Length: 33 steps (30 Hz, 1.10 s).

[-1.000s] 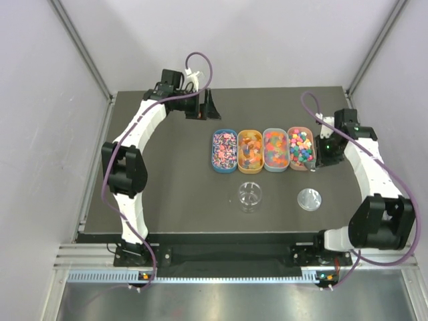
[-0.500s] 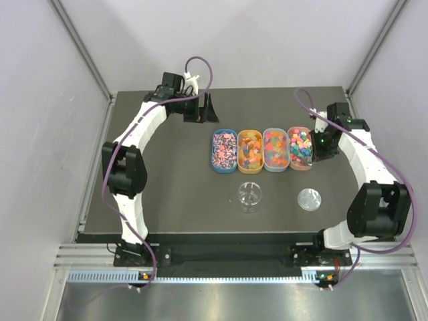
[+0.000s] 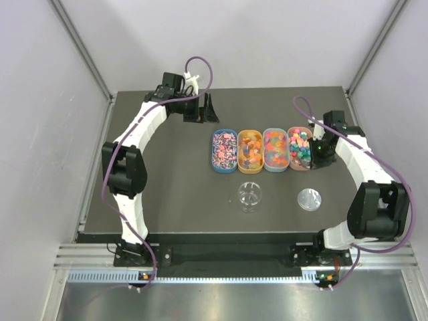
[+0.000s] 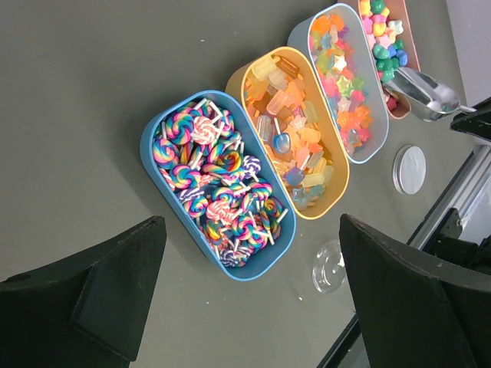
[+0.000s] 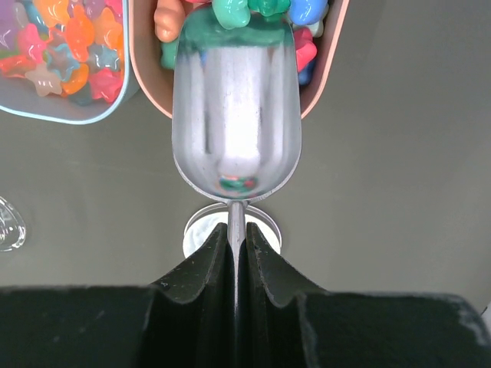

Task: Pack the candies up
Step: Scoop the fake candies from the storage box.

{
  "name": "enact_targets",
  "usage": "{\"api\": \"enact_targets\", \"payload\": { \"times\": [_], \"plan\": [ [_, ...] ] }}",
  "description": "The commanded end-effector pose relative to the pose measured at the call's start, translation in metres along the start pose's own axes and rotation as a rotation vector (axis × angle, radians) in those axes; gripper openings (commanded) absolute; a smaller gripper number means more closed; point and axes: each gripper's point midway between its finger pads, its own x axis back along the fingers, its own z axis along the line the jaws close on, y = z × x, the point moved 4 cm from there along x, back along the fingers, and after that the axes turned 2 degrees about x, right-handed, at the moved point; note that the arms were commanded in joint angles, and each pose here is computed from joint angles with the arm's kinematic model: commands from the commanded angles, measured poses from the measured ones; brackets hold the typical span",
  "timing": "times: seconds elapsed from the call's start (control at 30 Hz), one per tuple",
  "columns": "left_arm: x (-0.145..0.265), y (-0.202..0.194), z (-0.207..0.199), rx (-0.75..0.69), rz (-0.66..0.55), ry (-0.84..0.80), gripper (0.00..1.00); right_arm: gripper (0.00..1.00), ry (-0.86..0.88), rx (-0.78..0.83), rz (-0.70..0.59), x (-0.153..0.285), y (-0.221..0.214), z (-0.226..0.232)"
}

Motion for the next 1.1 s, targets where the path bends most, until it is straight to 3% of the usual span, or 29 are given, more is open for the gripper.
{"api": "enact_targets", "payload": {
  "times": [0.0,0.33,0.57,0.87,1.07],
  "plan": [
    [0.024,0.021,-0.023,-0.086,-0.085,-0.007,0.99,0.00,0.018,-0.018,-0.016,-0.001,0.003,0.007],
    [0.024,0.018,-0.025,-0.106,-0.088,0.008,0.99,0.00,0.031,-0.006,-0.059,-0.006,0.037,0.014],
    [0.025,0.019,-0.025,-0.125,-0.090,0.019,0.98,0.00,0.079,0.031,-0.014,-0.019,0.022,0.037],
    [0.023,0.014,-0.023,-0.119,-0.075,0.013,0.99,0.00,0.122,-0.011,0.071,-0.037,-0.029,0.046],
    [0.018,0.006,-0.022,-0.100,-0.055,-0.005,0.98,0.00,0.115,-0.026,0.014,-0.038,-0.011,0.041]
  ]
}}
